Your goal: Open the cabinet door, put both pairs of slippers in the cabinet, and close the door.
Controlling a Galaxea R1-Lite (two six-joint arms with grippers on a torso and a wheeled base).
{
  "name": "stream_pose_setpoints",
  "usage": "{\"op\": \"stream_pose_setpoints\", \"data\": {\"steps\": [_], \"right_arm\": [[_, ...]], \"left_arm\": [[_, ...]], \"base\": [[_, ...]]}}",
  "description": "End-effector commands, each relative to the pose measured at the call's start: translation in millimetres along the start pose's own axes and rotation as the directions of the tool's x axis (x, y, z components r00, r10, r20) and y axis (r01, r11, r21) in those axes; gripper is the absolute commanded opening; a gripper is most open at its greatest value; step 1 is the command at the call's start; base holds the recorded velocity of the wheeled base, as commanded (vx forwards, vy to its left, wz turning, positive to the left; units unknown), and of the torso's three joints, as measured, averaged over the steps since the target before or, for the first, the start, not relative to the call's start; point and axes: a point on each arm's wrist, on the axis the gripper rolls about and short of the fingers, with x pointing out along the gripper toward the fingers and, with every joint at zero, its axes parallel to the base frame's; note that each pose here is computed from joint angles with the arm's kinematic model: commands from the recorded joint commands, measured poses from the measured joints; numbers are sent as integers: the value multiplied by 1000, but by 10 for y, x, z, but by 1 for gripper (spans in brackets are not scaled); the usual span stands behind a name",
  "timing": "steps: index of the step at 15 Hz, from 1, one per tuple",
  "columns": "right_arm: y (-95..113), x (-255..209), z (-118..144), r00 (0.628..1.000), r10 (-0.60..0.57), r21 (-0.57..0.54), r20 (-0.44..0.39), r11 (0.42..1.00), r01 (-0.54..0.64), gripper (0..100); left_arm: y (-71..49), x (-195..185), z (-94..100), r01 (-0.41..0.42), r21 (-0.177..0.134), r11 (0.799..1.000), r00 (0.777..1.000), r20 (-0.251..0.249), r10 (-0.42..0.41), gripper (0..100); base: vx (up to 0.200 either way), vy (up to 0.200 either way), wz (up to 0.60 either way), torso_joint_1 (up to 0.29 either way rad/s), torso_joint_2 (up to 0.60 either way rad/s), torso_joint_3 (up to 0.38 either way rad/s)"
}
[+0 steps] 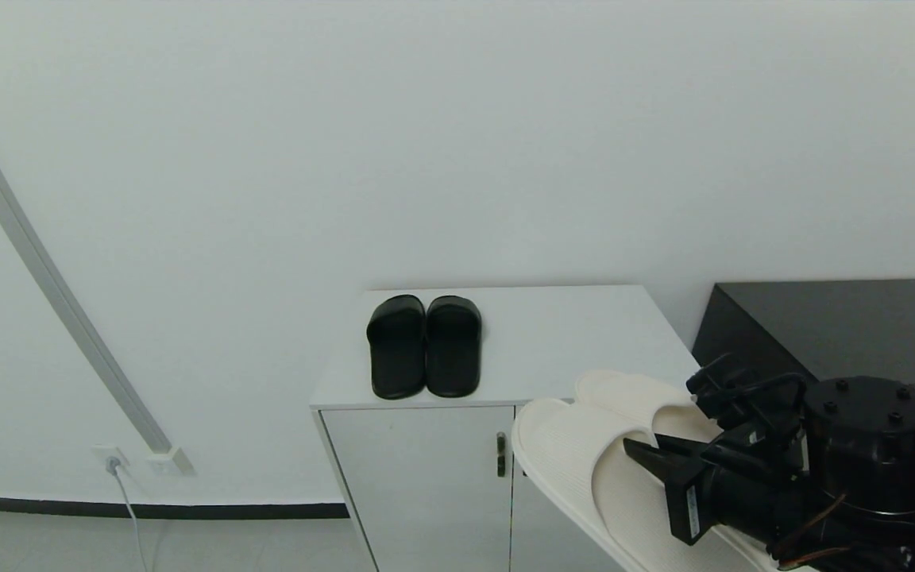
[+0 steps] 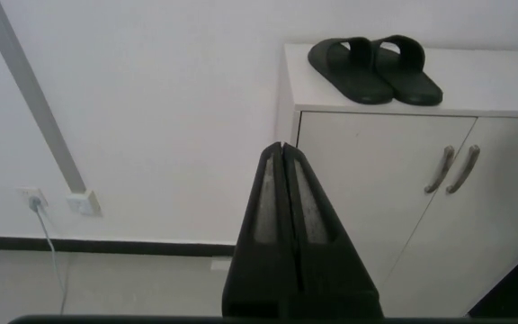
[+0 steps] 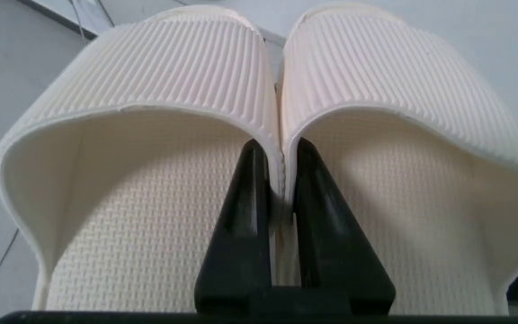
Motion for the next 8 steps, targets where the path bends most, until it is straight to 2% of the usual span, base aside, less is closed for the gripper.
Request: {"op": "stream_pose_setpoints", "data": {"steps": [1, 2, 3, 8], "right_arm": [[1, -39, -10, 1000, 2, 0, 4, 1000, -2, 0], [5, -68, -17, 1000, 6, -1, 5, 1000, -6, 0], [8, -72, -13, 1000, 10, -1, 8, 1000, -10, 0], [54, -83, -59, 1000, 29, -10, -9, 1000, -29, 0]], "left_arm": [[0, 1, 0, 0, 2, 1000, 1000, -1, 0, 0], [0, 1, 0, 1, 1, 1000, 1000, -1, -1, 0], [-1, 1, -1, 4, 1, 1000, 1000, -2, -4, 100], [-1, 2, -1, 4, -1, 1000, 1000, -4, -4, 100]], "base": [[0, 0, 0, -139, 325, 188], [0, 0, 0, -159, 349, 188], [0, 0, 0, -149, 344, 198], [0, 0, 0, -163, 376, 208]]}}
